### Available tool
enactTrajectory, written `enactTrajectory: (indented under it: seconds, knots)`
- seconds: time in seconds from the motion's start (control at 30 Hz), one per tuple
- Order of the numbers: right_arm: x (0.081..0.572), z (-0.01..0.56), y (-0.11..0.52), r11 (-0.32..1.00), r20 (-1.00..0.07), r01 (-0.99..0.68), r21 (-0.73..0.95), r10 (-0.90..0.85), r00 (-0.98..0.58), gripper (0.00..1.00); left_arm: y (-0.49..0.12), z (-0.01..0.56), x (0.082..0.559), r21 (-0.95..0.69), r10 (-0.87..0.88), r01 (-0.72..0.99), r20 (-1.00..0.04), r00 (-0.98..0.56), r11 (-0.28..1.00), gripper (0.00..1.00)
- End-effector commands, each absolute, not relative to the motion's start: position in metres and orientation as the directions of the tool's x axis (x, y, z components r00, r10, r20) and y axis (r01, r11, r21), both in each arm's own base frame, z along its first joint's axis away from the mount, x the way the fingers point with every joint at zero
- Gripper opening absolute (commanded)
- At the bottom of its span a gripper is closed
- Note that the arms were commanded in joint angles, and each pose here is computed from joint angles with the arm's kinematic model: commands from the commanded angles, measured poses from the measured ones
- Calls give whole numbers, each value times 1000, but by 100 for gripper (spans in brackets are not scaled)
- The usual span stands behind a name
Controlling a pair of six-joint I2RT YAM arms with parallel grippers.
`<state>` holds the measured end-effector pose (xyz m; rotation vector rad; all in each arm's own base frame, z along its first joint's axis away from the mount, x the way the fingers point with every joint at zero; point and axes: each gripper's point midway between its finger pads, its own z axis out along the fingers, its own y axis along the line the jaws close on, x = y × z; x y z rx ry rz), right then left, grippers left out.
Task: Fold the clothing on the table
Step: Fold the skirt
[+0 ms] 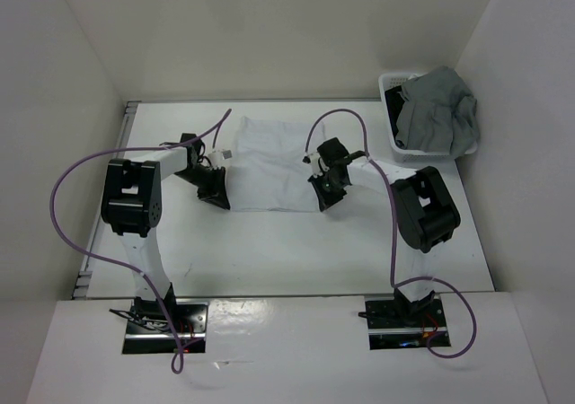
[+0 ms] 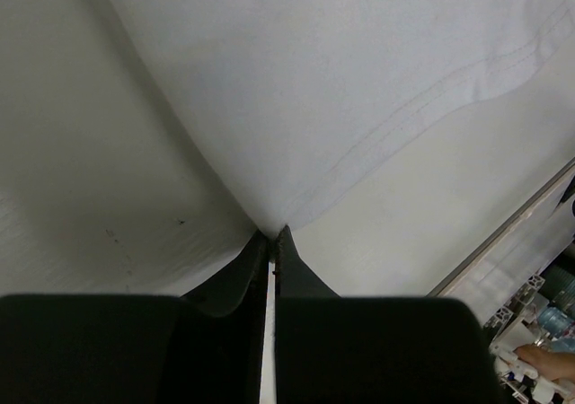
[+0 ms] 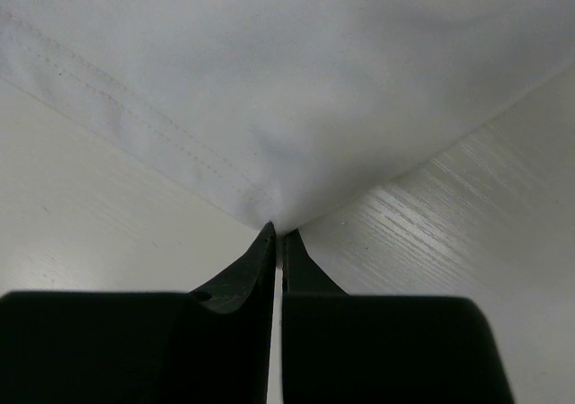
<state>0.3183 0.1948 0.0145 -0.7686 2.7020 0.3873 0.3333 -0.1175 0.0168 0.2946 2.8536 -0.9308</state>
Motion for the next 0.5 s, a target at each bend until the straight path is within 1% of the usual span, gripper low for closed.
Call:
enactTrajectory:
  seconds: [0.0, 0.03, 0.07, 0.17, 0.23, 0.27, 0.33, 0.4, 0.47]
  knots:
    - [318, 24, 198, 809, -362, -561, 176, -477, -801, 0, -115, 17, 325, -573, 184, 253, -178, -967, 780, 0]
    - [316, 24, 197, 806, -353, -566, 175, -486, -800, 0, -115, 28, 328, -565, 190, 277, -208, -959, 777, 0]
    - [318, 33, 198, 803, -377, -570, 171, -481, -791, 0, -115, 31, 329, -560, 197, 292, -225, -954, 775, 0]
    - [317, 44, 196, 797, -393, -581, 164, -487, -780, 0, -114, 52, 324, -552, 206, 314, -250, -946, 772, 0]
    - [319, 57, 197, 791, -421, -592, 156, -489, -764, 0, -114, 74, 326, -535, 217, 352, -300, -929, 768, 0]
    - [316, 59, 195, 787, -405, -597, 155, -500, -765, 0, -113, 80, 324, -530, 225, 365, -311, -924, 765, 0]
    - [315, 71, 196, 778, -425, -609, 156, -503, -752, 0, -114, 98, 322, -519, 237, 401, -354, -905, 755, 0]
    - [306, 74, 197, 762, -413, -626, 166, -522, -746, 0, -113, 113, 318, -502, 252, 432, -388, -887, 749, 0]
    - [294, 77, 205, 726, -403, -669, 160, -570, -716, 0, -111, 119, 318, -481, 259, 451, -413, -873, 752, 0]
